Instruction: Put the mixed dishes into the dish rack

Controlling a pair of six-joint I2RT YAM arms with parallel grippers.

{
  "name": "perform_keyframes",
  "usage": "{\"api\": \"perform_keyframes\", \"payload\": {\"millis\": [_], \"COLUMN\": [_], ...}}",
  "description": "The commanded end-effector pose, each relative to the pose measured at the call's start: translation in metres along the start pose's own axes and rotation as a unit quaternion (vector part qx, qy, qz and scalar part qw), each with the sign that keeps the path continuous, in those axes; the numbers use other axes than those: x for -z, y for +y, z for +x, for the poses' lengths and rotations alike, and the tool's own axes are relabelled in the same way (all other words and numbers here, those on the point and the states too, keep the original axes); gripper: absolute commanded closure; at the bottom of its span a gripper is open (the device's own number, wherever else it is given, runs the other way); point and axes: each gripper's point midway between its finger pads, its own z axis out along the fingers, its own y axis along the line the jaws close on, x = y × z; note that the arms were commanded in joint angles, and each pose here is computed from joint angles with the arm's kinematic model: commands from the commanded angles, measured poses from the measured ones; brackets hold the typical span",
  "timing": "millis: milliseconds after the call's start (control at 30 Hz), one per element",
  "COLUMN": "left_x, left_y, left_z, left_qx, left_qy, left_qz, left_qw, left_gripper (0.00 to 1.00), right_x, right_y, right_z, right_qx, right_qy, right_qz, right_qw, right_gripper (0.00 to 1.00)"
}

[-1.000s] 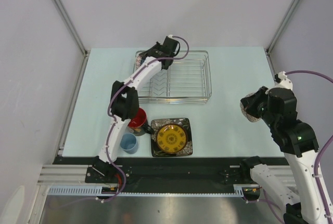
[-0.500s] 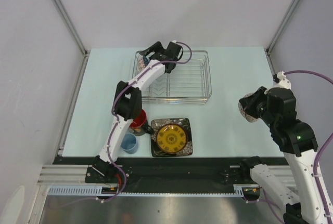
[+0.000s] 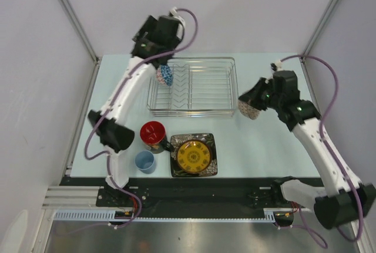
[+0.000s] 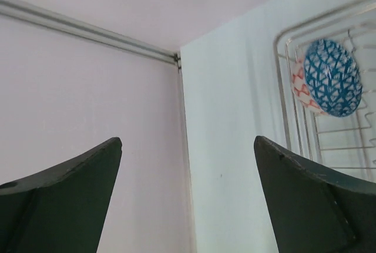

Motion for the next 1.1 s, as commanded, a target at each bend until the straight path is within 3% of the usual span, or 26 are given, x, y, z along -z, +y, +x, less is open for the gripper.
{"api": "perform_keyframes", "payload": {"millis": [0,33,67,100,133,167,200,233,300,367,400,600,767,1067], "left_x": [0.072,0.073,0.062,0.060,0.050,0.037,0.023,0.017,-0.001,-0.019,-0.025,-0.046,-0.055,-0.056], "left_y": [0.093,0.096,0.107,0.091,0.095,0.100,0.082,0.081,0.060,0.045,0.036,0.008,-0.002,-0.004], "left_z": [0.020,0.031,0.054,0.076,0.083,0.106,0.130,0.135,0.160,0.169,0.175,0.178,0.187,0.192], "left_qx": [0.160,0.180,0.214,0.221,0.249,0.265,0.263,0.270,0.257,0.249,0.245,0.253,0.245,0.242], "left_qy": [-0.069,-0.066,-0.047,-0.033,-0.037,-0.018,0.012,0.010,0.048,0.064,0.076,0.091,0.100,0.098], "left_qz": [0.055,0.071,0.069,0.103,0.096,0.087,0.098,0.096,0.101,0.104,0.110,0.138,0.137,0.131], "left_qw": [0.983,0.979,0.973,0.969,0.963,0.960,0.960,0.958,0.960,0.961,0.960,0.953,0.954,0.956], "left_gripper": [0.00,0.00,0.00,0.00,0.01,0.00,0.00,0.00,0.00,0.00,0.00,0.00,0.00,0.00], "right_x": [-0.039,-0.069,-0.071,-0.060,-0.090,-0.086,-0.063,-0.094,-0.087,-0.118,-0.111,-0.147,-0.176,-0.222], "right_y": [0.115,0.122,0.150,0.186,0.187,0.211,0.239,0.238,0.269,0.271,0.289,0.293,0.271,0.245], "right_z": [-0.028,-0.019,-0.001,-0.012,0.009,0.005,0.009,0.028,0.033,0.055,0.058,0.080,0.085,0.084], "right_qx": [-0.008,-0.022,-0.024,-0.028,-0.050,-0.047,-0.055,-0.074,-0.062,-0.077,-0.066,-0.076,-0.078,-0.080], "right_qy": [0.007,0.040,0.088,0.076,0.131,0.138,0.149,0.183,0.194,0.231,0.236,0.260,0.255,0.253], "right_qz": [-0.266,-0.291,-0.354,-0.439,-0.456,-0.501,-0.569,-0.572,-0.623,-0.614,-0.630,-0.614,-0.571,-0.524], "right_qw": [0.964,0.956,0.931,0.895,0.879,0.853,0.806,0.796,0.755,0.751,0.737,0.742,0.777,0.810], "right_gripper": [1.00,1.00,1.00,1.00,1.00,1.00,1.00,1.00,1.00,1.00,1.00,1.00,1.00,1.00]}}
